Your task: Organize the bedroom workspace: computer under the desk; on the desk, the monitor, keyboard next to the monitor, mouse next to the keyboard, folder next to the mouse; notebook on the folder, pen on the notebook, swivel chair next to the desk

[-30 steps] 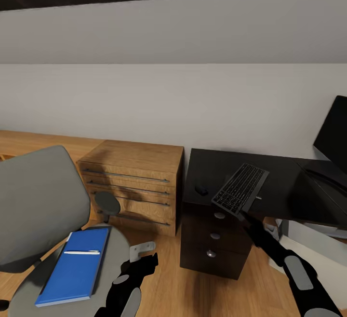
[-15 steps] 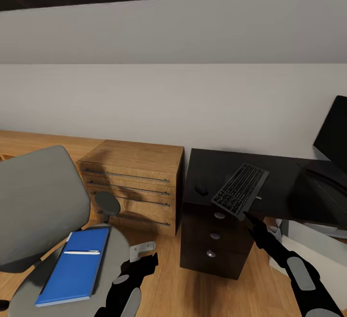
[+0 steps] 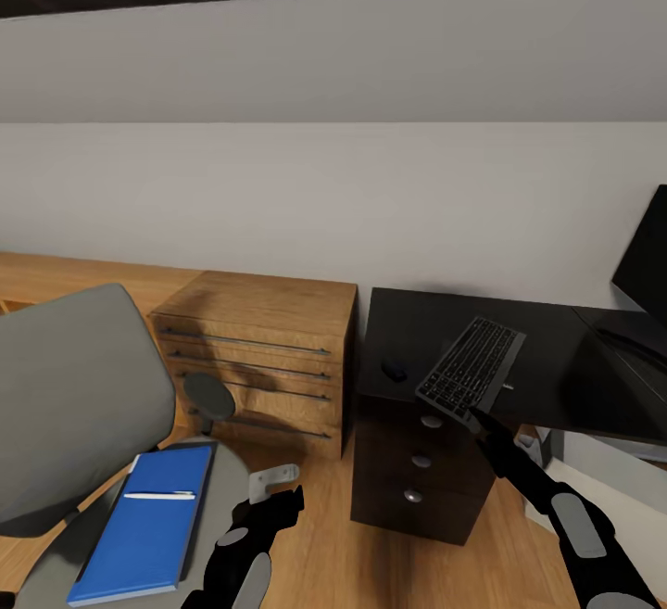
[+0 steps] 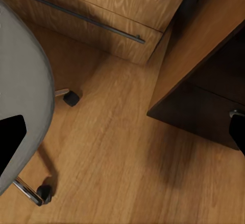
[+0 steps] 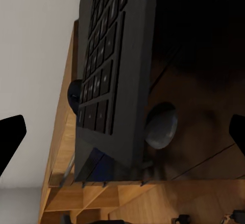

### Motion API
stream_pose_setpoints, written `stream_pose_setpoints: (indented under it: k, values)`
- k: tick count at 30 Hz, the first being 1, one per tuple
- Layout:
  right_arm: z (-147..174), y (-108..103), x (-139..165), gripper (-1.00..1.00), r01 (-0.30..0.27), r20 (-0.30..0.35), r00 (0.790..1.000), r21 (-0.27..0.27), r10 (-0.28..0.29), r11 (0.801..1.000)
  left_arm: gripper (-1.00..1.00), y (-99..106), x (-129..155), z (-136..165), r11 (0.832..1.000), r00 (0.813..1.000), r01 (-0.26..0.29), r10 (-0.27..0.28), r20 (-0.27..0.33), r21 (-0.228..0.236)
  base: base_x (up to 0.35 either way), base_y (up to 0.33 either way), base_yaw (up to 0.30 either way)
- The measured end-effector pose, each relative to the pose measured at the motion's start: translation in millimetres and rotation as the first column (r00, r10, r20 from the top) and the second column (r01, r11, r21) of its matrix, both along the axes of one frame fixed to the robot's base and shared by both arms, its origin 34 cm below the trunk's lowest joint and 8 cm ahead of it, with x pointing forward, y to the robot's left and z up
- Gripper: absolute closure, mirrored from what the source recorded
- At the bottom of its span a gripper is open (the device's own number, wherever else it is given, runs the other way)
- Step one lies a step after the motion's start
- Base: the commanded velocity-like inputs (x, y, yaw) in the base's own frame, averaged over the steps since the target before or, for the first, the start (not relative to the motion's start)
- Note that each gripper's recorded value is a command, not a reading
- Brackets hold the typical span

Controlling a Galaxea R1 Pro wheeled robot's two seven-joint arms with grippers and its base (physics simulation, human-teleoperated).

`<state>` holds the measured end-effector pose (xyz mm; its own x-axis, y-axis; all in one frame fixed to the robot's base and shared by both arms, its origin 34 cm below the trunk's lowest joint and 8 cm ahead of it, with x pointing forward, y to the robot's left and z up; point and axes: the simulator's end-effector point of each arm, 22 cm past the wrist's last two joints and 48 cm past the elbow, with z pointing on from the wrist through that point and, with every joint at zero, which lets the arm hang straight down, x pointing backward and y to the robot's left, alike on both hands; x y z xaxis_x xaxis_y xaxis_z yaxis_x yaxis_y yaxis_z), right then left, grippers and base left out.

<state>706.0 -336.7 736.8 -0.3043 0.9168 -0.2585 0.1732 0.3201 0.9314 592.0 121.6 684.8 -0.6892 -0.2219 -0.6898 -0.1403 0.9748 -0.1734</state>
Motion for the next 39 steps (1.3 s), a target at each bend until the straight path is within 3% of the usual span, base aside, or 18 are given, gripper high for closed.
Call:
stream_pose_setpoints:
  k: [39]
  values:
    - [-1.3, 1.5, -0.3, -1.00, -0.002, -0.004, 1.000, 0.000, 0.002, 1.000, -1.00, 0.0, -0.1, -0.1, 1.000, 1.000, 0.000, 0.000, 0.000, -0.001, 0.018, 0.018, 0.000]
